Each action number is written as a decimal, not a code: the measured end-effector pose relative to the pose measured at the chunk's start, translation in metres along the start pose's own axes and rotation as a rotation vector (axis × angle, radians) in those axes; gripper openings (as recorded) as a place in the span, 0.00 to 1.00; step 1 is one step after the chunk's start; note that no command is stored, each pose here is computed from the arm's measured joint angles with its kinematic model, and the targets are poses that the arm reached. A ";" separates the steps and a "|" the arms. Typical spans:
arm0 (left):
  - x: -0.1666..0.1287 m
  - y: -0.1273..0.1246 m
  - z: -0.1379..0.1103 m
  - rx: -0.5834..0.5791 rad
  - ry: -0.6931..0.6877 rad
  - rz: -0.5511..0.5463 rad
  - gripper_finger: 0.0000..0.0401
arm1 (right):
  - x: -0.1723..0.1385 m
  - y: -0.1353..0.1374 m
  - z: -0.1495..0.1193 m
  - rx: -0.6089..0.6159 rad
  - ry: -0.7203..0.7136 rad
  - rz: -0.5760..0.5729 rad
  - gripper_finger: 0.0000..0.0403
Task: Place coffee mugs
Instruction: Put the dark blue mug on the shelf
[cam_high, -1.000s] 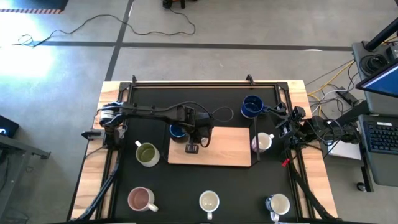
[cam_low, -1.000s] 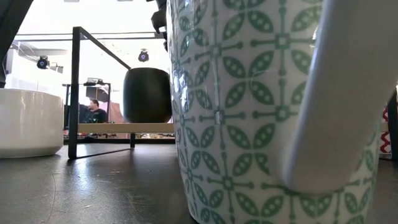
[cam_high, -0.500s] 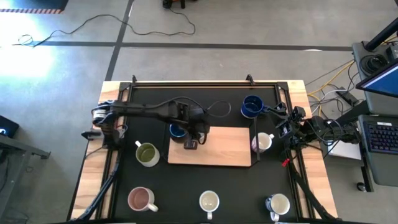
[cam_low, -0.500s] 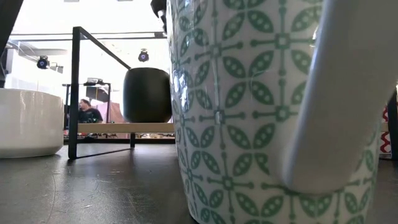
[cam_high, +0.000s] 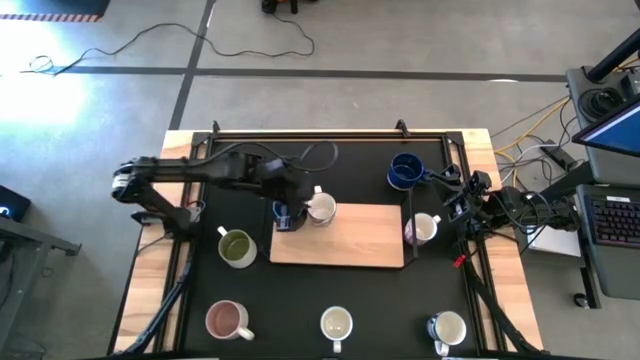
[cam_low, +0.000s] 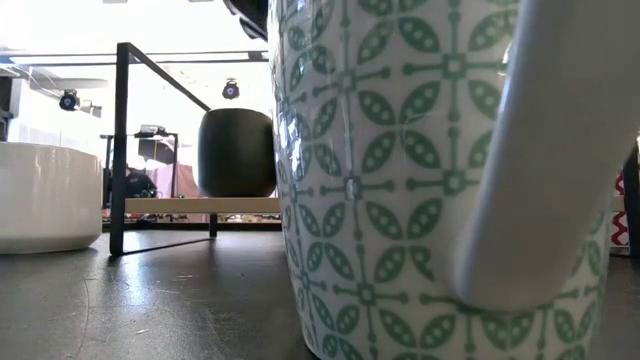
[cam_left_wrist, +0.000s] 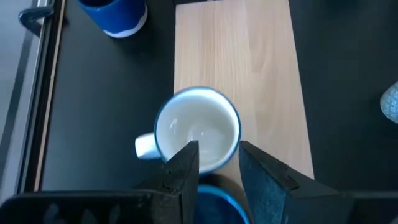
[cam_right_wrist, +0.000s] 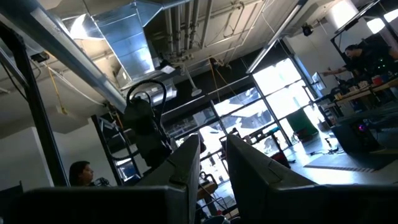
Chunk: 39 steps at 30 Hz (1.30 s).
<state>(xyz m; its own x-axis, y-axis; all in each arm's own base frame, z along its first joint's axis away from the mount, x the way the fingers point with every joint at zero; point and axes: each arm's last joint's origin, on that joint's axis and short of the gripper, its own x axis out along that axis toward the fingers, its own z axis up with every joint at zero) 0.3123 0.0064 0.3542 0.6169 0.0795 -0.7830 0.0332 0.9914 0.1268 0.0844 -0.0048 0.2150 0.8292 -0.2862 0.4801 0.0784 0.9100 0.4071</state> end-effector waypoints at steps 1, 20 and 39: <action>-0.003 -0.001 -0.007 -0.007 -0.010 0.002 0.24 | 0.000 0.000 0.000 0.000 0.001 0.000 0.17; -0.030 -0.007 -0.115 -0.165 -0.535 0.192 0.24 | 0.000 0.000 0.000 -0.001 0.002 0.000 0.17; -0.008 -0.011 -0.142 -0.214 -0.579 0.184 0.24 | 0.000 0.000 0.000 -0.010 0.000 -0.001 0.17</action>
<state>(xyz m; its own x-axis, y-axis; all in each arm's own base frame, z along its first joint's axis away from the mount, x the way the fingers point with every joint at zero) 0.1947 0.0094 0.2726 0.9242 0.2399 -0.2970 -0.2338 0.9706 0.0565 0.0844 -0.0048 0.2150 0.8290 -0.2868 0.4802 0.0842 0.9128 0.3997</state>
